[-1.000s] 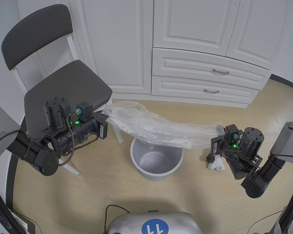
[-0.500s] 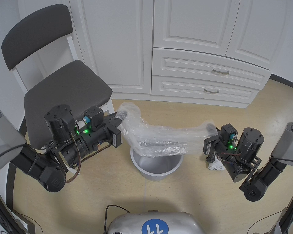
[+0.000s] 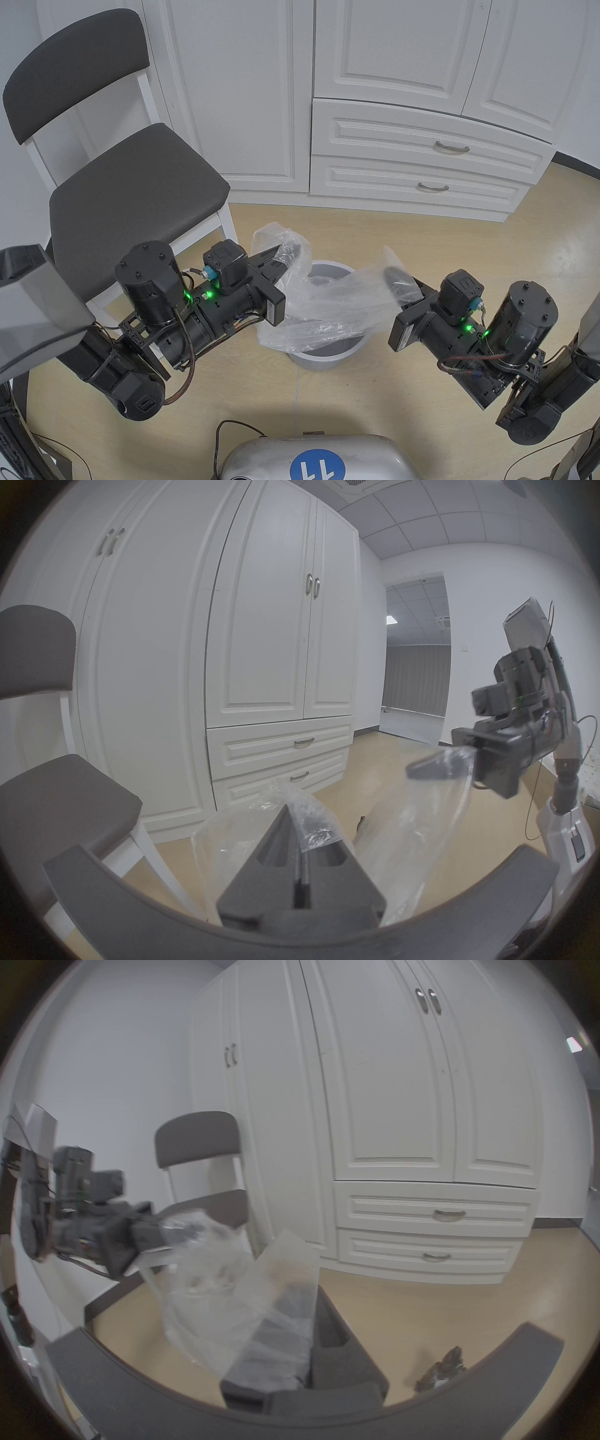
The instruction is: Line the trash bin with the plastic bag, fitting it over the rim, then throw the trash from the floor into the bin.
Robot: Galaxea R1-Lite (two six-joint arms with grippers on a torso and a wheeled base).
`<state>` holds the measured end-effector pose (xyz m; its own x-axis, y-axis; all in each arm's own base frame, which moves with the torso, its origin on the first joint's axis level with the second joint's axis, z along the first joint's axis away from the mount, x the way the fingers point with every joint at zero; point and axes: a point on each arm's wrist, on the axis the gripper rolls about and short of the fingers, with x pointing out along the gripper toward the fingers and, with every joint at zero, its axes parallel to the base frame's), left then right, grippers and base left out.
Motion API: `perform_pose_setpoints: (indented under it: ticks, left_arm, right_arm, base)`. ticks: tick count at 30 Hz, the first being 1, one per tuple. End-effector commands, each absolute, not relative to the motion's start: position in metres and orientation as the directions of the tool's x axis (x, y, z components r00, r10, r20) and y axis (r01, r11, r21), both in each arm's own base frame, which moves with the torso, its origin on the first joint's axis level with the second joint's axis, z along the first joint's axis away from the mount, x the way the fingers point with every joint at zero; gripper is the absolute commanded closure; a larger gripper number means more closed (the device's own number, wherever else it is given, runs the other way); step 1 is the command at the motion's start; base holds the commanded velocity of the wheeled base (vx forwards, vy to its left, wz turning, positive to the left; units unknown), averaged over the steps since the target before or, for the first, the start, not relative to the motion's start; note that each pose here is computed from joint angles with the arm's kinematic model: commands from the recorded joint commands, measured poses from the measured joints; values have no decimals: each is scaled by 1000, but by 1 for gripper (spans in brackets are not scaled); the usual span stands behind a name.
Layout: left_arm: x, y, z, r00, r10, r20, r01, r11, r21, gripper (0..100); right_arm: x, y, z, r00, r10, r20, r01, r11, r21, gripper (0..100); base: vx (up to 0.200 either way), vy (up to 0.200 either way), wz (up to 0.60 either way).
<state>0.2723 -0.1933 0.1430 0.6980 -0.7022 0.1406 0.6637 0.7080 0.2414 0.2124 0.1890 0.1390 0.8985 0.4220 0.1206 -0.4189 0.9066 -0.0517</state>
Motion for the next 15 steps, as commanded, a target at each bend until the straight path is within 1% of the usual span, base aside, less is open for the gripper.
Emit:
perform_pose_setpoints:
  ticks: [1, 6, 7, 9, 15]
  left_arm:
    - [274, -205, 126, 685, -721, 110, 686, 688, 236, 100]
    - [274, -208, 123, 680, -726, 102, 693, 682, 233, 100]
    - [274, -211, 121, 678, -729, 97, 697, 679, 232, 100]
    - [275, -214, 119, 675, -732, 95, 701, 676, 230, 100]
    - [277, -218, 116, 673, -734, 94, 705, 674, 219, 100]
  right_arm:
    - [195, 190, 147, 866, 476, 151, -476, 878, -38, 100]
    - [197, 193, 141, 855, 503, 130, -506, 862, -4, 100]
    - [200, 198, 134, 844, 525, 110, -531, 847, 32, 100]
    - [204, 202, 126, 836, 541, 85, -547, 835, 65, 100]
    - [219, 218, 109, 832, 552, 54, -553, 817, 164, 100]
  base:
    - [0, 0, 0]
    - [0, 0, 0]
    - [0, 0, 0]
    - [0, 0, 0]
    - [0, 0, 0]
